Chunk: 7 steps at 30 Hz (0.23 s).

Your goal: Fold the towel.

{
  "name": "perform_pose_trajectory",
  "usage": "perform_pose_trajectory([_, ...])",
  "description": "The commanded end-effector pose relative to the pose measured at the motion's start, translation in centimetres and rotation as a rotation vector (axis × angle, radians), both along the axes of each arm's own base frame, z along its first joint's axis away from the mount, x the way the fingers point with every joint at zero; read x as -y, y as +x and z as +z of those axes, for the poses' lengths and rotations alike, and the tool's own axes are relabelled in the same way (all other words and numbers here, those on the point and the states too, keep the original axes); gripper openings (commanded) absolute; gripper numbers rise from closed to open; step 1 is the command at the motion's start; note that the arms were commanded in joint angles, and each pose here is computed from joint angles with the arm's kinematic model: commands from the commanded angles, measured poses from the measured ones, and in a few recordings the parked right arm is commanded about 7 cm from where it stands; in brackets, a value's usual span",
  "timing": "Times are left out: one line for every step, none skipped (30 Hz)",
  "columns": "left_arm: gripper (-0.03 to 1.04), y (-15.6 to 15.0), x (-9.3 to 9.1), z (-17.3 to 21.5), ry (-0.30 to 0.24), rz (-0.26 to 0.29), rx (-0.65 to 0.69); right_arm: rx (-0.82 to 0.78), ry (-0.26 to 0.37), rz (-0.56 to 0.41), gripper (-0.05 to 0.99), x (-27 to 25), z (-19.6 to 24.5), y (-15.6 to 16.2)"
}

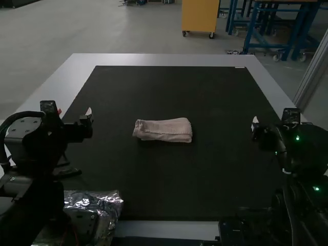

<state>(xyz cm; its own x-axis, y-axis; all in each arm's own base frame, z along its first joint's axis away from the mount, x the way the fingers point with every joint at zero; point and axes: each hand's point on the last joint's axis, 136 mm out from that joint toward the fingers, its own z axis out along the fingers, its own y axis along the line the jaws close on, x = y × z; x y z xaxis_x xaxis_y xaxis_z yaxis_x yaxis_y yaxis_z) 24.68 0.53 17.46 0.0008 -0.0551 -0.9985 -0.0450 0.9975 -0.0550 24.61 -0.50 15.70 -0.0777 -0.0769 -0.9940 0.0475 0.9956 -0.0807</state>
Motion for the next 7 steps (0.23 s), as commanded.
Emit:
perform_pose_trajectory([0.97,0.0,0.04,0.01,-0.013,-0.005,0.007,0.005,-0.009,-0.02,0.92,0.42,-0.02,-0.02])
perform_pose_trajectory([0.97,0.0,0.08,0.01,-0.013,-0.007,0.007,0.005,-0.009,-0.02,0.92,0.42,-0.02,-0.02])
perform_pose_trajectory([0.97,0.0,0.04,0.01,-0.013,-0.005,0.007,0.005,-0.009,-0.018,0.92,0.39,-0.02,-0.02])
perform_pose_trajectory([0.97,0.01,0.08,-0.07,-0.013,-0.007,0.005,0.005,-0.009,-0.02,0.92,0.42,-0.02,-0.02])
perform_pose_trajectory([0.97,0.0,0.08,-0.03,-0.013,-0.007,0.007,0.007,-0.009,-0.018,0.92,0.39,0.02,-0.02])
perform_pose_trajectory([0.97,-0.01,0.01,0.01,-0.013,-0.004,0.007,0.005,-0.009,-0.018,0.92,0.39,-0.02,-0.02])
perform_pose_trajectory([0.97,0.0,0.05,-0.07,-0.013,-0.005,0.005,0.005,-0.009,-0.018,0.92,0.39,-0.02,-0.02])
